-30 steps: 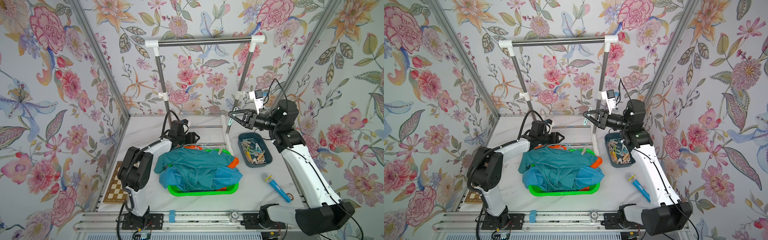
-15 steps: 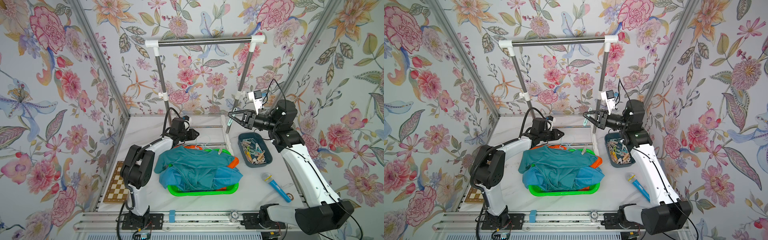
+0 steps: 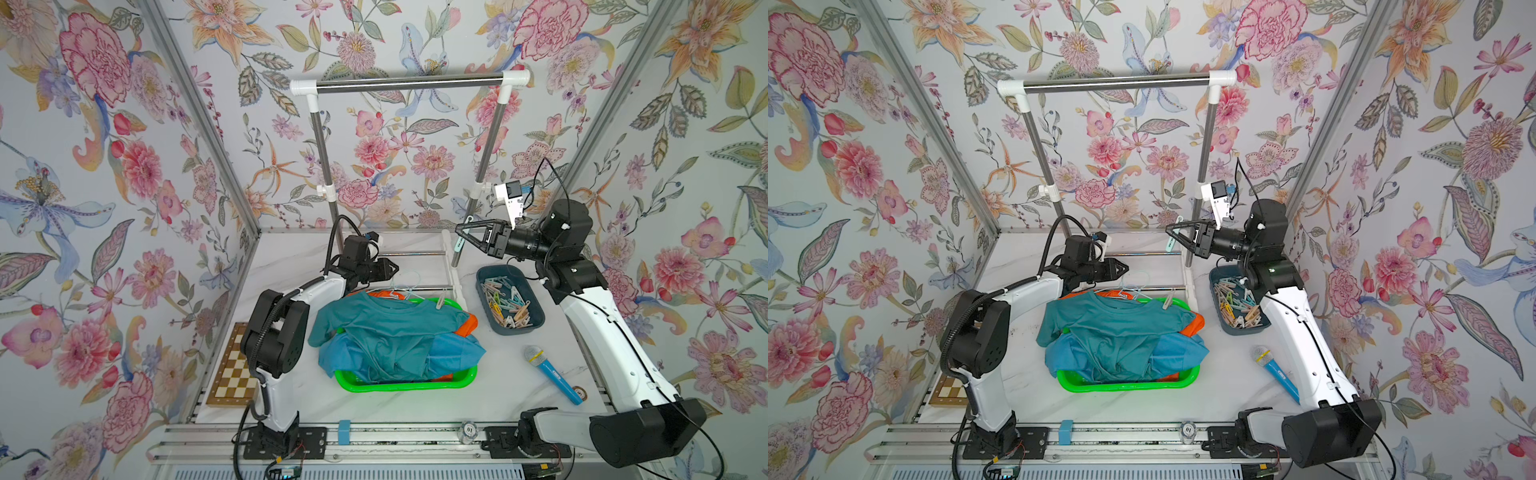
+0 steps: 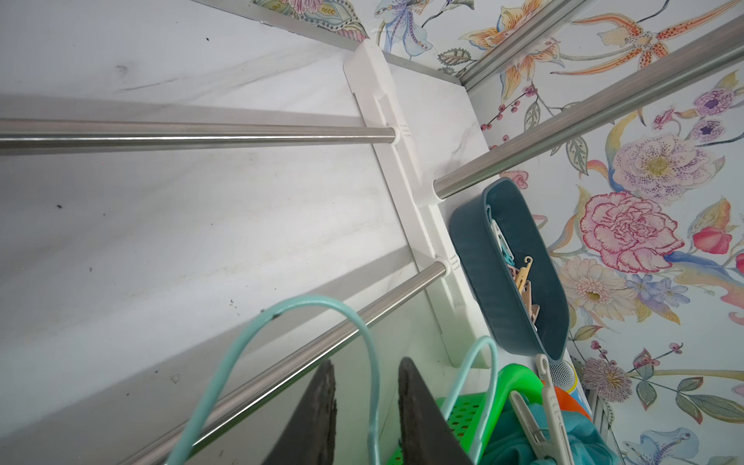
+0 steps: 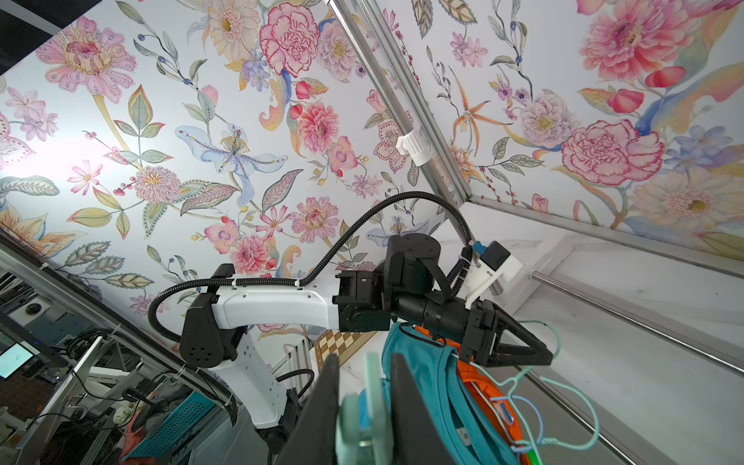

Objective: Use clothespins to secure the t-shirt on both sides of the hanger
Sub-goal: Pick up the hanger from the basket.

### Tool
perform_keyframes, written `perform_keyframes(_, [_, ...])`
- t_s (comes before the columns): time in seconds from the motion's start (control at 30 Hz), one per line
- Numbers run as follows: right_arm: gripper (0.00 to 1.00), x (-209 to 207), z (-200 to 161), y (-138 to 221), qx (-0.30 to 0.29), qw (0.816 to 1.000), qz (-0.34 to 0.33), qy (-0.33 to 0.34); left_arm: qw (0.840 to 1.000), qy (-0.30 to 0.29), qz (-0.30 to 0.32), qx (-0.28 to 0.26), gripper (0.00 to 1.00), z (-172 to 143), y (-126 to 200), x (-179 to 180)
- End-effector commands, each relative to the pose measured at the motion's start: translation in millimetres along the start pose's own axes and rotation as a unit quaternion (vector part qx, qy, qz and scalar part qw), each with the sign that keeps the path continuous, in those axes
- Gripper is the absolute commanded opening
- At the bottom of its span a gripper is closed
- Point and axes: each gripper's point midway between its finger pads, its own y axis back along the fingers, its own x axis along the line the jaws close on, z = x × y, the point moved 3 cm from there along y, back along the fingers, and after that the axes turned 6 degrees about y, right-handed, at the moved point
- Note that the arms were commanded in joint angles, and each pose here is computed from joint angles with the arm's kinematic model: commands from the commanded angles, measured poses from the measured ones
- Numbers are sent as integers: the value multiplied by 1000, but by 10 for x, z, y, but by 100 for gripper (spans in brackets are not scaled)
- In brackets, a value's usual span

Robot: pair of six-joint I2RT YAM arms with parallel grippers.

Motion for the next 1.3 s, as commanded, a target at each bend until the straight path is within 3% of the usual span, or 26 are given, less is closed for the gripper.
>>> perform_keyframes(0.0, [17, -20, -33, -21, 2, 1000, 0, 1, 1000, 12, -7, 6, 27, -41, -70, 72])
perform_keyframes(0.33, [16, -59, -35, -20, 3, 1000, -4, 0, 1000, 8, -3, 23, 30, -51, -226, 69])
perform_keyframes(0.63, [16, -124, -50, -61, 5, 1000, -3, -7, 1000, -2, -18, 8, 2, 59, -140, -75])
perform_keyframes(0.7, [16, -118, -50, -64, 5, 1000, -2, -8, 1000, -5, -18, 5, 0, 90, -109, -115])
perform_keyframes(0.97, [16, -95, -33, -58, 3, 1000, -1, -6, 999, -19, -12, -22, 0, 240, 149, -307])
perform_keyframes(1.27, [16, -17, -16, -58, 1, 1000, 4, 0, 996, -27, -7, -83, 0, 474, 704, -646])
